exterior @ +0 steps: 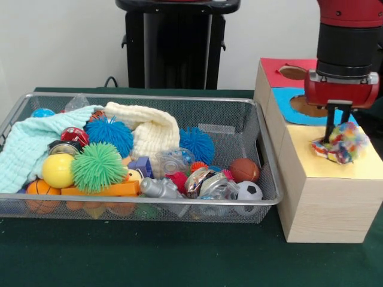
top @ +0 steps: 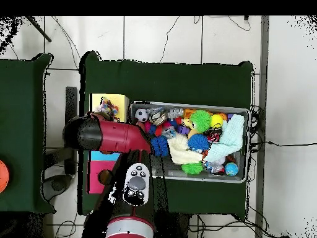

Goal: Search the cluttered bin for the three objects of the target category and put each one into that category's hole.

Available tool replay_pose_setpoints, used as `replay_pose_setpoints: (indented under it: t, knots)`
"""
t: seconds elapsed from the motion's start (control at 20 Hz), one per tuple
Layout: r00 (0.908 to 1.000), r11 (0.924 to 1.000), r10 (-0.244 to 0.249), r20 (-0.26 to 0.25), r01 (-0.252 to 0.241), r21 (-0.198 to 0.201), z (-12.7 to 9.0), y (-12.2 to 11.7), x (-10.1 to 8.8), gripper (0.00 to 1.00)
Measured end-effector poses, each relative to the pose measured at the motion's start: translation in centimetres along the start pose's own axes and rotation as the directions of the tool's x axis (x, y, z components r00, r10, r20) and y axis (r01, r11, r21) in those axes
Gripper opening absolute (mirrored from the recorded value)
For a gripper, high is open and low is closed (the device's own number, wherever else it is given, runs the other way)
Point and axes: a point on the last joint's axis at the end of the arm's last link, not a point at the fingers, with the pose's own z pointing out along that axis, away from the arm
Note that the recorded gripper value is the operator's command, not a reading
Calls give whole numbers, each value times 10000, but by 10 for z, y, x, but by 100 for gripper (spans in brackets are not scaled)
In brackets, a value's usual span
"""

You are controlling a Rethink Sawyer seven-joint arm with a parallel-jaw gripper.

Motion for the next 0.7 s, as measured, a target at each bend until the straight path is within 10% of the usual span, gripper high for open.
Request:
replay_pose_setpoints:
  t: [0.7]
  knots:
    - [9992, 9993, 361, 170, -361, 32, 18, -1, 1, 0]
